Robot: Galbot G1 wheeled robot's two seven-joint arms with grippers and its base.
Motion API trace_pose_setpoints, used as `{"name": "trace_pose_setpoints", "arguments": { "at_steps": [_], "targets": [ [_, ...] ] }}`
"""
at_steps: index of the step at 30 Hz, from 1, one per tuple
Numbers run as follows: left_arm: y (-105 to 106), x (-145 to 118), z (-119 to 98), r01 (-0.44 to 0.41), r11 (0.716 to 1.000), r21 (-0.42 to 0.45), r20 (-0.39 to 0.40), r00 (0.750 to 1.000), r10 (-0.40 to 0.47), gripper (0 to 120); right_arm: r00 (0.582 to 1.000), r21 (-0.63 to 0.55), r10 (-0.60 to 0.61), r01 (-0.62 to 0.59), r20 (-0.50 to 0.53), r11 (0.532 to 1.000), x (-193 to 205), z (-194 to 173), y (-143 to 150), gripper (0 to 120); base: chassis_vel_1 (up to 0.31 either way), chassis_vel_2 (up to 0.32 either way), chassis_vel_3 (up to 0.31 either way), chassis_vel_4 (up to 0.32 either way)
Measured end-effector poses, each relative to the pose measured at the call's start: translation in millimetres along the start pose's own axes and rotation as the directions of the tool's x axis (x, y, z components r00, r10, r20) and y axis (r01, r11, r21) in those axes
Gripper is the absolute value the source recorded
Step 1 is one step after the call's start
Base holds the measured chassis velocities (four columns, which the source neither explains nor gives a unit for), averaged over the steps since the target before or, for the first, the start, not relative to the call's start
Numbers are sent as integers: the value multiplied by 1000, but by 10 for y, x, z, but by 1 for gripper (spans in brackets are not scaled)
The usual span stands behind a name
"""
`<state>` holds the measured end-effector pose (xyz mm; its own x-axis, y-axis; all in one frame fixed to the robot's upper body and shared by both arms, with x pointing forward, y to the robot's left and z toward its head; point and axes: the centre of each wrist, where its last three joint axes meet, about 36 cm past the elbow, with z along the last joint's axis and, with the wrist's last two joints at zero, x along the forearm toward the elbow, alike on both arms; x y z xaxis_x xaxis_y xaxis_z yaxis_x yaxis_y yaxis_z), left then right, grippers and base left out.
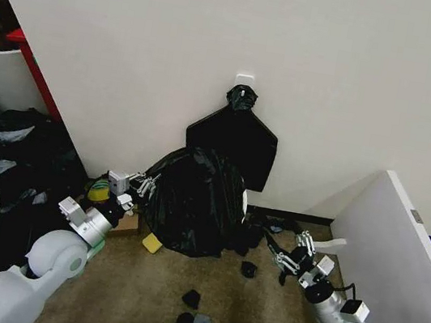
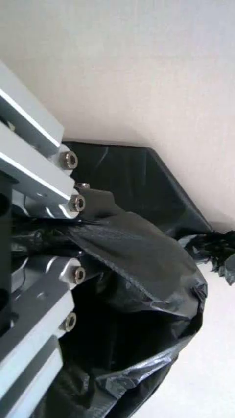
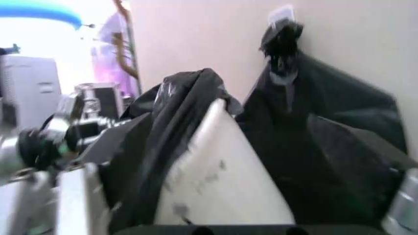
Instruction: Place the garbage bag over the trash bin.
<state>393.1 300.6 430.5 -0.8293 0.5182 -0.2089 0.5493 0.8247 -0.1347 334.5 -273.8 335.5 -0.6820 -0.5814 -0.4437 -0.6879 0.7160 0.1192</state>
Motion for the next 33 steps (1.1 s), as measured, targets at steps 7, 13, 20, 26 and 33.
{"name": "trace_pose_setpoints", "arguments": {
  "at_steps": [7,13,20,26,33],
  "targets": [
    [-2,0,-13,1,1000,-7,1,1000,-1,4,971,33,155,-151,-180,988,-207,-421,785,100,0,0,0,0],
    [-44,13,2,-2,1000,-11,0,1000,2,4,919,133,272,-243,-286,961,-439,-624,1147,100,0,0,0,0],
    [-107,6,22,-21,999,-28,-1,1000,21,4,888,186,339,-293,-309,938,-581,-671,1286,85,0,0,0,0],
    [-123,-6,24,-29,999,-33,0,1000,29,4,888,217,344,-287,-304,933,-598,-648,1266,59,0,0,0,0],
    [-134,-24,35,-30,999,-31,2,1000,30,4,884,234,350,-286,-308,929,-591,-609,1238,34,0,0,0,0]
  ]
}}
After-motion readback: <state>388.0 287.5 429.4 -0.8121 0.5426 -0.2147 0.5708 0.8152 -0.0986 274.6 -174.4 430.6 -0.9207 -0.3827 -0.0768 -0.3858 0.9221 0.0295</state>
